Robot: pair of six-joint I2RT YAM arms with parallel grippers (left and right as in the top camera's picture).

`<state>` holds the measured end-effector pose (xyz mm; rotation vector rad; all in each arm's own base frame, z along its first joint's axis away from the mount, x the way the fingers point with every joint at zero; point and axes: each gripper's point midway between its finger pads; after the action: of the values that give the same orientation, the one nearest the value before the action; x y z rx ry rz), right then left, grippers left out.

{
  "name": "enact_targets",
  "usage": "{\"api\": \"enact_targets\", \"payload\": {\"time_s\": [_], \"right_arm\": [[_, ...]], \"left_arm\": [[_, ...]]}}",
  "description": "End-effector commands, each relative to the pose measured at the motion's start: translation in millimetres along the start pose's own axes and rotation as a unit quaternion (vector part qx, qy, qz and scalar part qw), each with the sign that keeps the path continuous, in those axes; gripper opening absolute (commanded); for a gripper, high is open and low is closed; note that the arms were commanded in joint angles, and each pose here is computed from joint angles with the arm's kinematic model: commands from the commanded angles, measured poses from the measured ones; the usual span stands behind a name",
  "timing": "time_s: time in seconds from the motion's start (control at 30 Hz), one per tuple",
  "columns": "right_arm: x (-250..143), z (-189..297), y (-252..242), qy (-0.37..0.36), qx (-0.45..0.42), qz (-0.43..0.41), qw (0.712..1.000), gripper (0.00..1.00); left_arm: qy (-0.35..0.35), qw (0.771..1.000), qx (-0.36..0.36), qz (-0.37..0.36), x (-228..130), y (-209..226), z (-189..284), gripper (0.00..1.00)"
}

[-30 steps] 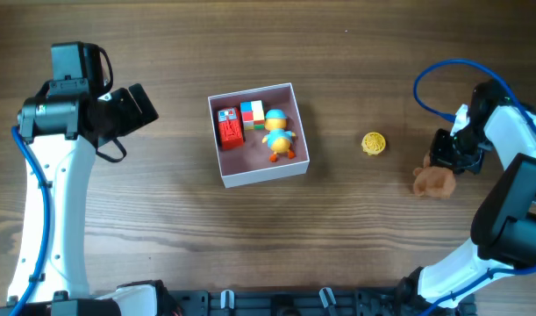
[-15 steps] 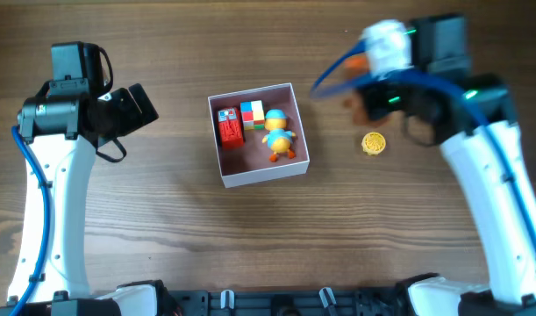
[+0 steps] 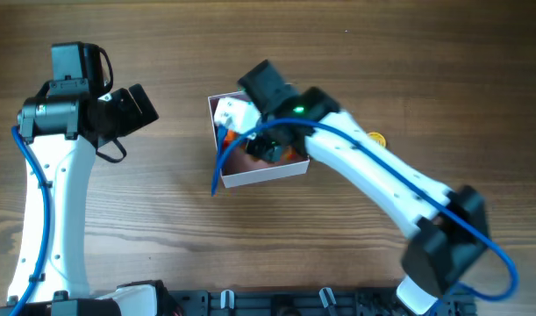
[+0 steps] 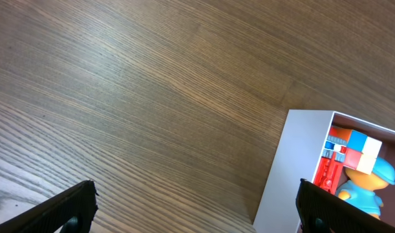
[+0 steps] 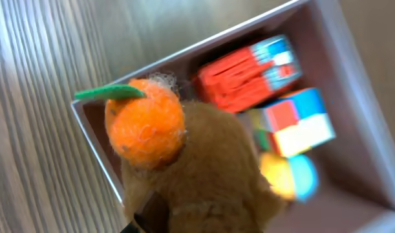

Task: Pack container
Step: 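Carry the plush bear over the box and lower it inside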

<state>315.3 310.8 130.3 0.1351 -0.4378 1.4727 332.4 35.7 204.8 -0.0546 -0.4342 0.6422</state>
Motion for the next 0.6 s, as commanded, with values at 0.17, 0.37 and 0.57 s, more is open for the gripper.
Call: {"api": "enact_targets", "payload": {"time_s": [0.17,0.37,0.57], "right_arm": [[-4.9,-46.1,23.2,0.020,0.061,0.011,0.998,0.04],[-5.8,-50.6,26.9,0.022,0.071,-0.009,0.997,0.33],[-4.0,-50.4,28.9,0.017,0.077,-0.019,0.997,0.58]], "left_arm": [[0.010,1.000,-0.002,-0.004,-2.6,0.4,-3.9,1.00],[0.010,1.000,-0.002,-0.004,-2.7,0.5,-3.9,1.00],[0.009,1.000,-0.002,-0.004,-2.6,0.5,-3.9,1.00]]}}
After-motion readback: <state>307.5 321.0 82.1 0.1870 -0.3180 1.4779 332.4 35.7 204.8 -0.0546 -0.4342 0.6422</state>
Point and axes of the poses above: each gripper's point midway between its finger pads, its own z axis back along the fingers, its own y axis along the line the jaws close on, x = y × z, and after that the axes turned 9 degrees about z, right-handed
